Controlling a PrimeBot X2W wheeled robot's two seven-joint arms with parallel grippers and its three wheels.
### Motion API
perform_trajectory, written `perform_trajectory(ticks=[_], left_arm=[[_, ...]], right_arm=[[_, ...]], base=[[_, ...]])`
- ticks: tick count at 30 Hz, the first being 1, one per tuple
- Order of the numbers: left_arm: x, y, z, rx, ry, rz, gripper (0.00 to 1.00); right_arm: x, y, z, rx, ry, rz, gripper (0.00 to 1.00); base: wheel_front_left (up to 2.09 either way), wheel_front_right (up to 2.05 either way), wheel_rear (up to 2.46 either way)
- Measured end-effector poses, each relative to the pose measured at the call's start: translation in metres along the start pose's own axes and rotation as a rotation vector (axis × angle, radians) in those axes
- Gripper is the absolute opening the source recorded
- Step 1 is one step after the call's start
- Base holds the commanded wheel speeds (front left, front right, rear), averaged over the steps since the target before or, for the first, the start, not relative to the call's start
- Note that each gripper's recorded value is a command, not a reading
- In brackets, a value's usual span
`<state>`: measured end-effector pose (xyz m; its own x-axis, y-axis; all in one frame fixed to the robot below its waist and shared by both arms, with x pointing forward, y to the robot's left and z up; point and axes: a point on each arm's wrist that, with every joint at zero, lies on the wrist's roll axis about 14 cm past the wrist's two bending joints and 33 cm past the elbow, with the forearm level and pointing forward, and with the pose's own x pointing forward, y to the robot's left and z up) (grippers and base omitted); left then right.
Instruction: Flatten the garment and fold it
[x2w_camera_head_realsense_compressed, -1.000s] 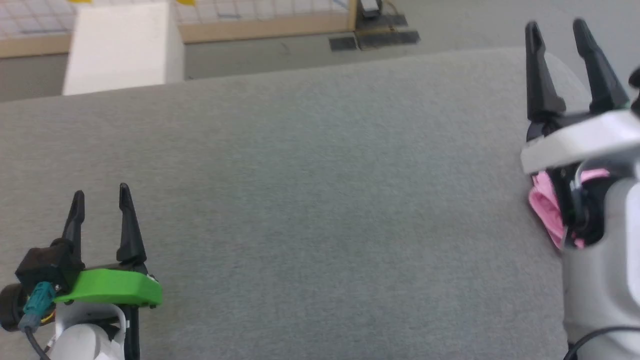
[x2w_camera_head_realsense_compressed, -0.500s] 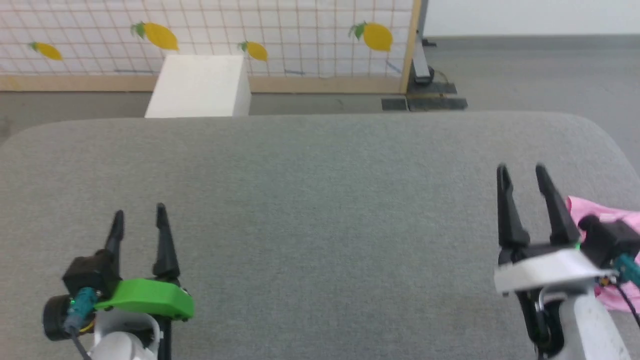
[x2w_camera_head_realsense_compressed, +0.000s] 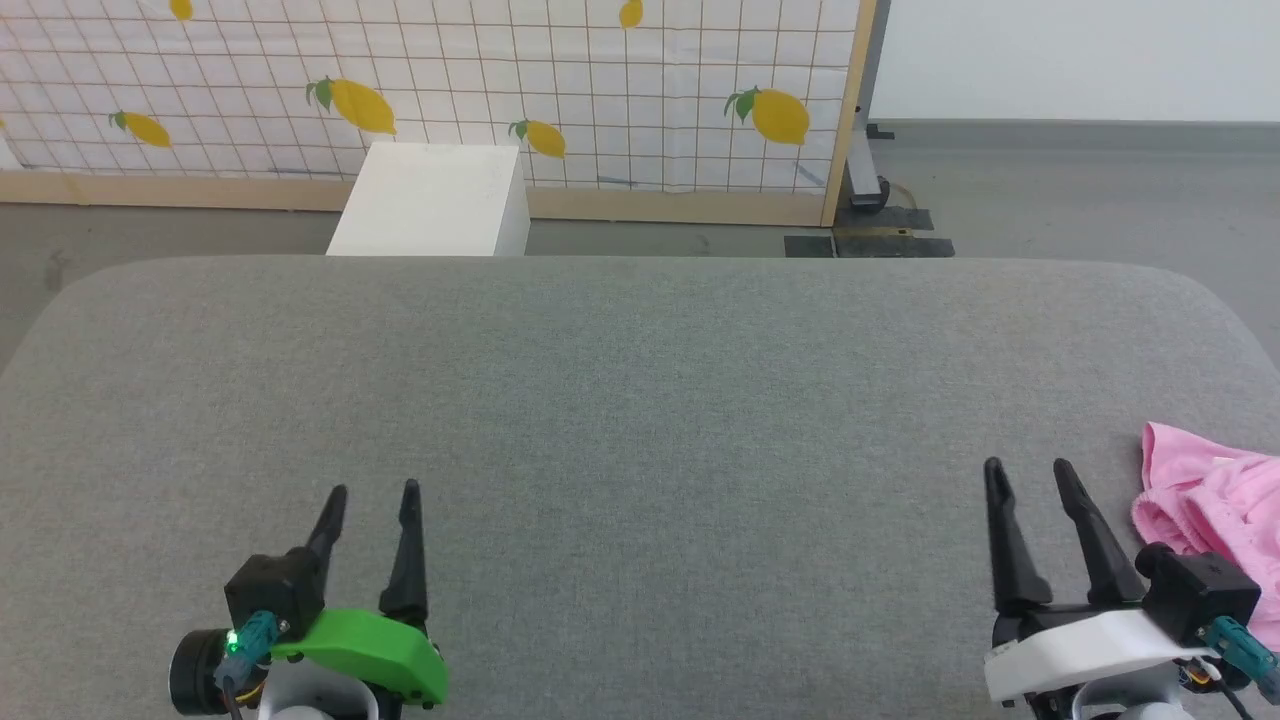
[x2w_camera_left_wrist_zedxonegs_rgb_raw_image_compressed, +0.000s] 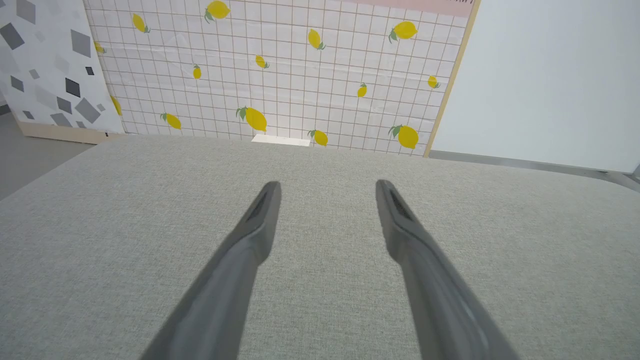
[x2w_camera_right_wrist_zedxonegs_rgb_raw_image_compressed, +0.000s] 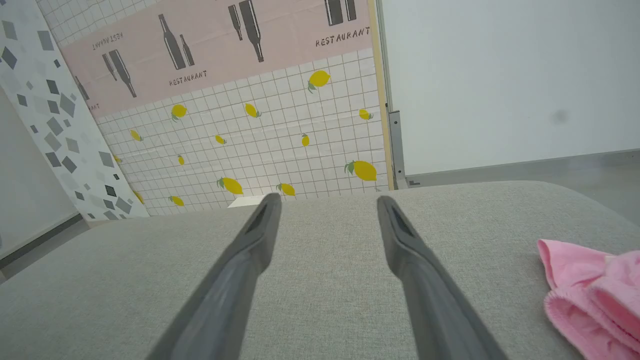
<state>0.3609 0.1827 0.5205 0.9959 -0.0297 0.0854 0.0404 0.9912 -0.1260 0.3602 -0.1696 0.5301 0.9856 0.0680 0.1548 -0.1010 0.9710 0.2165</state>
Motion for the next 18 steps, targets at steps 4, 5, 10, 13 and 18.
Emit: perform_trajectory(ticks=[4,5,10,13,18], left_arm=[[0.0,-0.0006,0.0,0.0,0.0,-0.002,0.0],[0.0,-0.0007,0.0,0.0,0.0,-0.002,0.0],[0.0005,-0.0009,-0.0003,0.0,0.005,-0.002,0.0],[0.001,-0.0011,0.0002,0.004,0.004,-0.002,0.0],[0.002,-0.0008,0.0012,0.005,0.005,0.002,0.0]], right_arm=[[0.0,-0.0005,0.0002,0.0,0.0,-0.001,0.0],[0.0,-0.0005,0.0002,0.0,-0.001,-0.001,0.0],[0.0,-0.0006,-0.0011,-0.004,0.009,-0.001,0.0],[0.0,-0.0005,-0.0013,-0.009,0.011,0.0,0.0],[0.0003,-0.0001,-0.0022,-0.016,0.02,0.002,0.0]], base=[[0.0,0.0,0.0],[0.0,0.0,0.0],[0.0,0.0,0.0],[0.0,0.0,0.0],[0.0,0.0,0.0]])
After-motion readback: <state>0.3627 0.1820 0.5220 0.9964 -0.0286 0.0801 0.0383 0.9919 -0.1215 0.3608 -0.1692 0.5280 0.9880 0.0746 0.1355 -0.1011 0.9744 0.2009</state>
